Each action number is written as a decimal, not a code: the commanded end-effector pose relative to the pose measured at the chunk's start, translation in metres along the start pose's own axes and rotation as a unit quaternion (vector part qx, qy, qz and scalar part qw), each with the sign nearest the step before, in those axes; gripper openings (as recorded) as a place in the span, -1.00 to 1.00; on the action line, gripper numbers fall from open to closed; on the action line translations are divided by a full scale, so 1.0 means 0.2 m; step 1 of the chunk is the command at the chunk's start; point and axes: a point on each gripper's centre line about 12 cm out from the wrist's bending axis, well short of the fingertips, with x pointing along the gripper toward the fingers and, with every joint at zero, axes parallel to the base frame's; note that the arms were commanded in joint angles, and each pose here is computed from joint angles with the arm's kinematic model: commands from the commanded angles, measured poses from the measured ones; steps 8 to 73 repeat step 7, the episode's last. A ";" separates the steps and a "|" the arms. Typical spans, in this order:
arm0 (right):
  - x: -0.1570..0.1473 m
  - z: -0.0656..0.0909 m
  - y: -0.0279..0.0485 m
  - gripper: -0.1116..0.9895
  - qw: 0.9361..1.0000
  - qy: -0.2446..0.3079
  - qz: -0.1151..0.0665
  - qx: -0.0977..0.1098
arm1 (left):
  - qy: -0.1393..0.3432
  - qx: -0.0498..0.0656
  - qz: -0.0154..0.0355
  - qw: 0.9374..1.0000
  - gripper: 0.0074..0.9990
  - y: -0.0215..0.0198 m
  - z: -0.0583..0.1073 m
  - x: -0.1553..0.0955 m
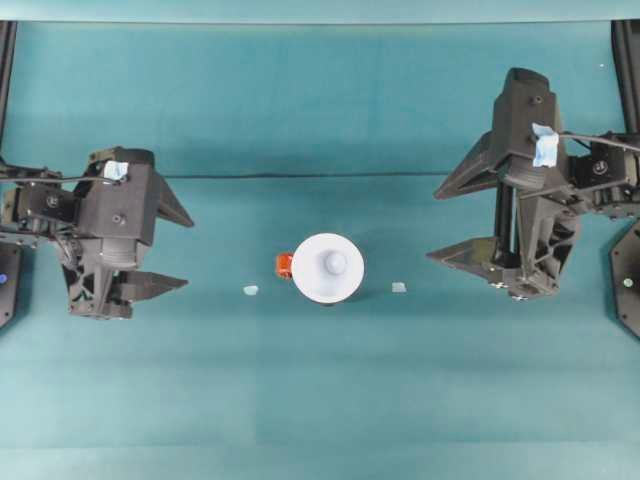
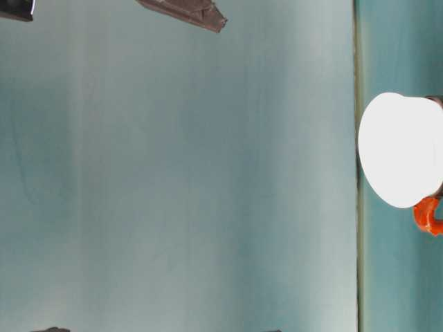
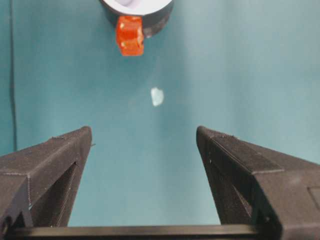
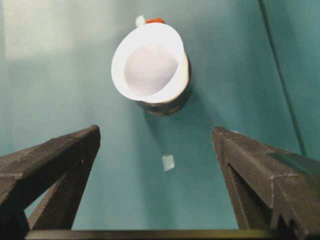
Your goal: Put the paper cup into the moved red handle cup holder.
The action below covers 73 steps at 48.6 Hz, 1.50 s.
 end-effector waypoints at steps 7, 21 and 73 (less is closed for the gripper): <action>-0.02 0.02 0.007 0.72 1.000 -0.011 0.003 0.001 | -0.012 0.004 -0.001 1.000 0.81 -0.010 0.02 -0.03; -0.02 0.02 0.007 0.72 1.000 -0.011 0.003 0.001 | -0.012 0.004 -0.001 1.000 0.81 -0.010 0.02 -0.03; -0.02 0.02 0.007 0.72 1.000 -0.011 0.003 0.001 | -0.012 0.004 -0.001 1.000 0.81 -0.010 0.02 -0.03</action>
